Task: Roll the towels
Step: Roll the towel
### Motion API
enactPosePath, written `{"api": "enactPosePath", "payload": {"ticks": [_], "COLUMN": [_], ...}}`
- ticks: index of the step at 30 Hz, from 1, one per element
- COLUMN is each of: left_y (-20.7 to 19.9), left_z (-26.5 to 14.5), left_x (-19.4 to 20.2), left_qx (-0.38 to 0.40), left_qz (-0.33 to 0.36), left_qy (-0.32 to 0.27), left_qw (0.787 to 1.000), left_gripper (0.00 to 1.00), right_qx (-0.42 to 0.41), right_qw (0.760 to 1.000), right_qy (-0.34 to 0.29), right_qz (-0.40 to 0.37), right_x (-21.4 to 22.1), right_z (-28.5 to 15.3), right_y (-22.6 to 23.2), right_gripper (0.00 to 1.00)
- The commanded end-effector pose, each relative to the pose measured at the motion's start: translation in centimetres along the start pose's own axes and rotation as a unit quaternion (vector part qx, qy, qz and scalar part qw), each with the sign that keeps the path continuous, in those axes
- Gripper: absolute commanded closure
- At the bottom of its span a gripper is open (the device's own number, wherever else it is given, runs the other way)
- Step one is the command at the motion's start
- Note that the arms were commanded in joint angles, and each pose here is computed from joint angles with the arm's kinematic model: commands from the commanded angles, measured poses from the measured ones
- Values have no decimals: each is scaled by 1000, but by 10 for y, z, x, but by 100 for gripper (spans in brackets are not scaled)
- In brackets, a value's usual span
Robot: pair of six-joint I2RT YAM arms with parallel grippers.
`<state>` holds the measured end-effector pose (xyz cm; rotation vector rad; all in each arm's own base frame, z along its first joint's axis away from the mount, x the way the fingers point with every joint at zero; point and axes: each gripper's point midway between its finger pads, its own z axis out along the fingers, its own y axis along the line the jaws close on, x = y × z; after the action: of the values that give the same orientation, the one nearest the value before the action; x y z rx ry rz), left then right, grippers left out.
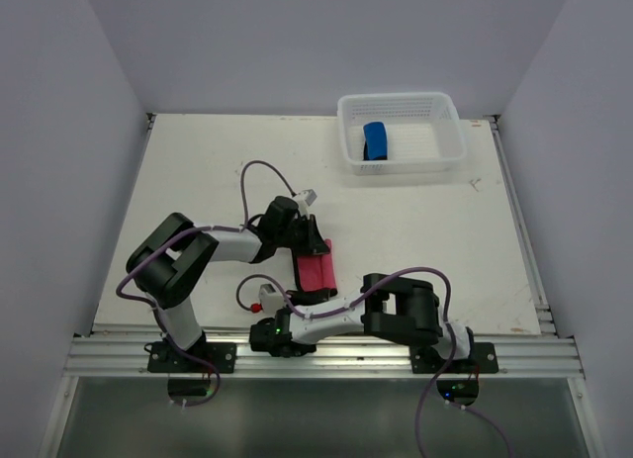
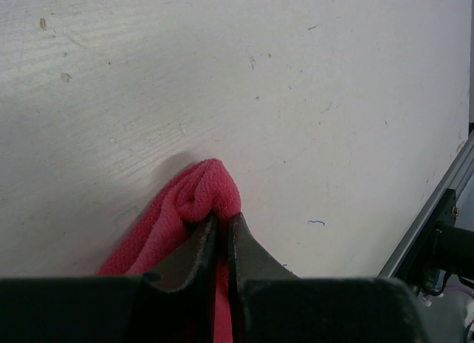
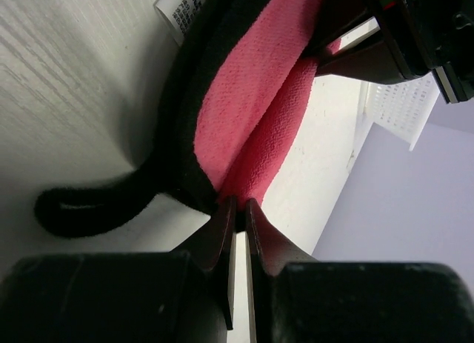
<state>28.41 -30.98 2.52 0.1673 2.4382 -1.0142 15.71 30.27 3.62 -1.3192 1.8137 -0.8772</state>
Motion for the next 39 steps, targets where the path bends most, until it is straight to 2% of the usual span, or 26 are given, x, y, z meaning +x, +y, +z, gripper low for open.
{"api": "enactPosePath", "payload": {"ticks": [1,9,16,21,28,39], "left_y": [36,62,70,75,82,93], "left_z": [-6,-11,-17,-18,-22,-25], "left_x": [-52,-39,-36,-30,-21,-14], "left_qx": [-69,-120,-138,-144,-160,-189], "left_qz": [42,44,50,49,58,64], "left_qy": [-104,-102,-102,-97,-89,-86], "left_qw": [991,987,984,984,981,976], "left_gripper": [100,100,100,100,100,100], "right_qx": [-79,-117,-158,-168,-227,-276], "right_qw": [996,993,986,983,965,950], "right_qy": [5,-6,-13,-13,-17,-15], "right_qz": [-28,4,50,75,127,145], "right_x": [3,-3,-3,-1,-3,-9], "right_z": [-18,-23,-25,-24,-28,-37], "right_y": [35,48,63,56,53,61], "right_gripper": [100,100,98,96,90,82]}}
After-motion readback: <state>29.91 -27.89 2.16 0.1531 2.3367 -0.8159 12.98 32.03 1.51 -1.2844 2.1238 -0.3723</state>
